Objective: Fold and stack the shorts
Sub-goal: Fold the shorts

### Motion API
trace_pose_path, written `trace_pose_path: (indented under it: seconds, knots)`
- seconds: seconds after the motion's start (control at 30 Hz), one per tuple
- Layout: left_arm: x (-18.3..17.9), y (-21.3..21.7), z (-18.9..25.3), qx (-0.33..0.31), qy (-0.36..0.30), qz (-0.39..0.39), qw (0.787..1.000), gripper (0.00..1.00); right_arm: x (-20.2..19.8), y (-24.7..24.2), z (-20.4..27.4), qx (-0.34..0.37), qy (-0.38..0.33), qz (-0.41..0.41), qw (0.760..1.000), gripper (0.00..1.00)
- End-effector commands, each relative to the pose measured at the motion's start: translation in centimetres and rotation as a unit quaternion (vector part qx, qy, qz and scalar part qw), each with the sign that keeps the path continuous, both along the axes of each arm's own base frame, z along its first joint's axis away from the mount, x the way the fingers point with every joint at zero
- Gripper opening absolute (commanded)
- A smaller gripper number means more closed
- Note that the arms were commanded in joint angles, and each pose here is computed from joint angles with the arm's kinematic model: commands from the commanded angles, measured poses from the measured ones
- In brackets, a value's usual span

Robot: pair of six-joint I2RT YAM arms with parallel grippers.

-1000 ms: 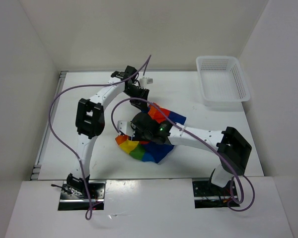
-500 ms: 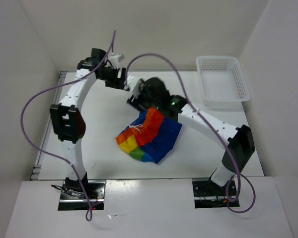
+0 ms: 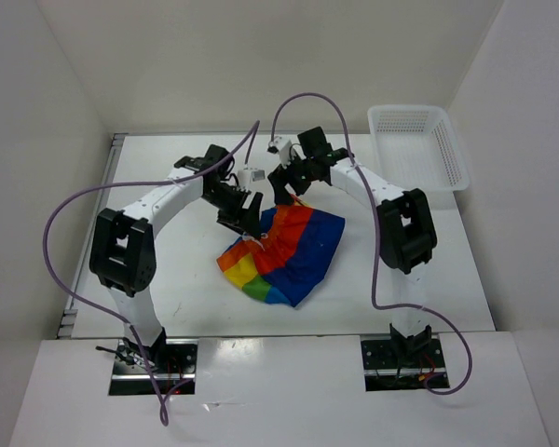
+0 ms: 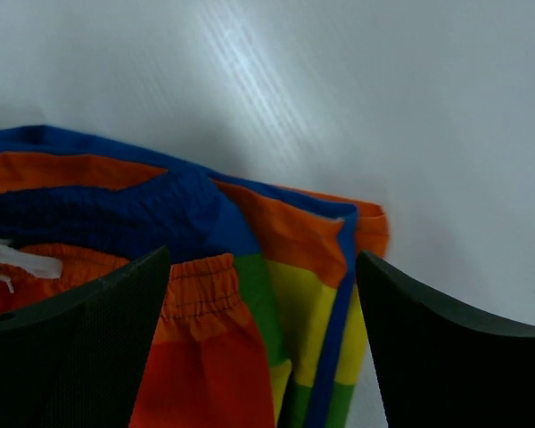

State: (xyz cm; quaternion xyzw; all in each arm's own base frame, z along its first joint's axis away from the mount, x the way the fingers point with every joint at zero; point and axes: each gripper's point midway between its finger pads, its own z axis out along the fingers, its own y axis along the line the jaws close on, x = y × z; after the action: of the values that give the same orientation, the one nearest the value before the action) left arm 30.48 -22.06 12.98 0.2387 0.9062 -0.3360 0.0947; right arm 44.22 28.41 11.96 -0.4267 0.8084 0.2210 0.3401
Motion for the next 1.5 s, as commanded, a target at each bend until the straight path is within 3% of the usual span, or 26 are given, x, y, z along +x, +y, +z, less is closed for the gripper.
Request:
trace_pose_path:
  seconds: [0.0,0.13,0.27,0.43,0.63,0.67,0.73,0.87,0.97,1.2,1.33,1.37,1.4,1.43,1.47]
  knots:
    - [1.5,-0.4,-0.5,0.012,-0.047,-0.002,0.999,0.83,-1.3,1.6,1.1,0.031,0.027,0.037,0.998,0.89]
    - [1.3,-0.6,-2.7,0.030,-0.038,-0.007,0.999,0.83,-1.3,0.3,-0.4,0.023,0.046,0.035,0.998,0.90]
    - [0.9,-1.3,-4.8,0.038,-0.018,-0.018,0.999,0.79,-4.0,-0.1,-2.5,0.019,0.097,0.057,0.993,0.82]
    - [1.4,-1.0,-7.5,0.060,-0.003,-0.014,0.998,0.57,-6.2,-1.0,-4.8,0.005,0.135,0.055,0.989,0.74]
    - [2.1,-1.2,-7.7,0.058,-0.008,-0.014,0.998,0.37,-5.4,-1.0,-5.1,0.003,0.129,0.040,0.991,0.29]
    - [2.2,-1.1,-7.8,0.062,-0.010,-0.013,0.998,0.30,-4.8,-0.8,-4.8,0.007,0.123,0.030,0.992,0.12]
    - [1.9,-1.0,-7.8,0.064,-0.005,-0.013,0.998,0.23,-3.3,-0.5,-4.3,0.009,0.102,0.016,0.995,0.00]
    - [1.6,-0.3,-7.7,0.070,-0.003,-0.008,0.998,0.09,0.8,-0.8,-1.4,0.043,0.068,-0.048,0.996,0.00]
    - [0.7,1.0,-8.1,0.080,0.010,0.003,0.997,0.07,3.6,-1.6,-0.2,0.057,0.046,-0.091,0.993,0.00]
    - [0.3,1.8,-8.3,0.091,0.013,0.009,0.996,0.07,5.9,-2.3,-0.9,0.052,0.031,-0.132,0.989,0.00]
    - [0.4,2.0,-8.4,0.095,0.011,0.011,0.995,0.07,8.9,-3.7,-0.8,0.027,-0.016,-0.187,0.982,0.00]
    - [0.4,2.0,-8.4,0.095,0.011,0.011,0.995,0.07,9.4,-3.8,-0.2,0.027,-0.026,-0.194,0.980,0.08]
    - [0.4,2.0,-8.4,0.095,0.011,0.011,0.995,0.07,9.7,-3.9,0.2,0.024,-0.035,-0.195,0.980,0.25]
    - [0.4,2.0,-8.4,0.095,0.011,0.011,0.995,0.07,10.1,-3.8,0.6,0.028,-0.041,-0.195,0.980,0.68]
    - [0.4,2.0,-8.4,0.095,0.011,0.011,0.995,0.09,10.2,-3.4,1.2,0.034,-0.046,-0.184,0.981,0.81]
